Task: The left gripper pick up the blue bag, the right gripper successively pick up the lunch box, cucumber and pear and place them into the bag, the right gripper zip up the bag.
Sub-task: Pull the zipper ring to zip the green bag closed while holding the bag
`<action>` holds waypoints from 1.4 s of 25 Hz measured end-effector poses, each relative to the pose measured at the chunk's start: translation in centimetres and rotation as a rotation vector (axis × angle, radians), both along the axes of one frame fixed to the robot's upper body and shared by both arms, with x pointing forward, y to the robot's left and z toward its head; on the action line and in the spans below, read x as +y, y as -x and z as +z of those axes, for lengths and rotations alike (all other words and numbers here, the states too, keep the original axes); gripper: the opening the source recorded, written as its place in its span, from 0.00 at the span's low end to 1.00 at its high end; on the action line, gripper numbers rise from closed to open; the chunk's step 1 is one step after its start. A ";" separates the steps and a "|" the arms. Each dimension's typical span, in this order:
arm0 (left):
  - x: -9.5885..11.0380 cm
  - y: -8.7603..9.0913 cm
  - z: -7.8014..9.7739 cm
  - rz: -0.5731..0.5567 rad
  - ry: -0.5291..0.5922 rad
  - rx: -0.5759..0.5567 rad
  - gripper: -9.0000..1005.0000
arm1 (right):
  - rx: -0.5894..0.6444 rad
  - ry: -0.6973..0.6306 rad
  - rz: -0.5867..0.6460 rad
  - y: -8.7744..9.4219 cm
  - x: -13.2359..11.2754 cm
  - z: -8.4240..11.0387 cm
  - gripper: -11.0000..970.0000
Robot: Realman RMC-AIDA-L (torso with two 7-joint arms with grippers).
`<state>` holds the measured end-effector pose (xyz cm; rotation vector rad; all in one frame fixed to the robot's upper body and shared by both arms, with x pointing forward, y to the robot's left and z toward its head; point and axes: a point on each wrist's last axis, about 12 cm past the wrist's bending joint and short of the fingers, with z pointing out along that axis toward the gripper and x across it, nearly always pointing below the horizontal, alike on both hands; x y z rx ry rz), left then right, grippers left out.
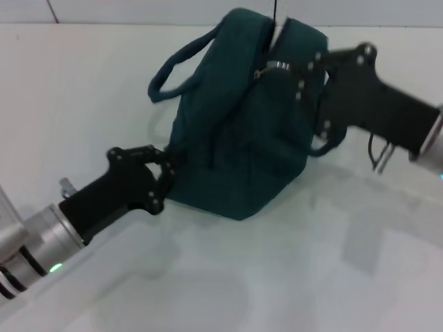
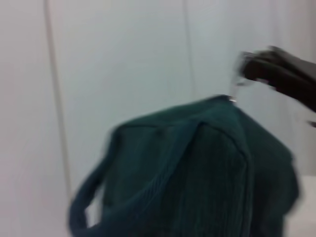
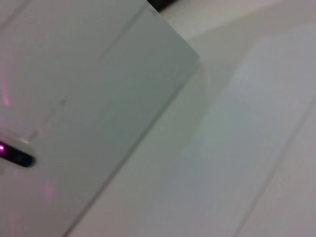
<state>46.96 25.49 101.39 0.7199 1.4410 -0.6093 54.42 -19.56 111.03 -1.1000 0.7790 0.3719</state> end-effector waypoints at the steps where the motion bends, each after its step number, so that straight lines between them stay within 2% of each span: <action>1: 0.2 0.0 0.1 0.014 0.010 -0.005 0.08 | -0.017 0.008 0.010 0.5 0.0 -0.2 0.03; 7: 0.4 0.0 0.5 0.033 0.042 -0.022 0.08 | -0.036 0.019 0.050 1.6 1.0 -0.8 0.03; 13: 0.7 0.2 0.4 0.077 0.063 -0.022 0.08 | -0.009 -0.005 0.021 1.3 1.6 -0.8 0.03; 21: 0.4 0.5 0.2 0.082 0.078 -0.017 0.07 | 0.004 -0.011 0.002 0.9 1.6 -0.7 0.03; 27: 0.3 0.8 0.9 0.070 0.142 -0.040 0.23 | 0.007 -0.016 -0.010 0.8 1.6 -0.7 0.03; 29: 0.3 0.9 1.2 0.060 0.177 -0.047 0.46 | 0.008 -0.015 -0.010 0.8 1.6 -0.7 0.03; 35: -0.2 0.5 2.1 0.018 0.241 -0.061 0.67 | 0.010 -0.012 -0.004 1.0 1.6 -0.8 0.03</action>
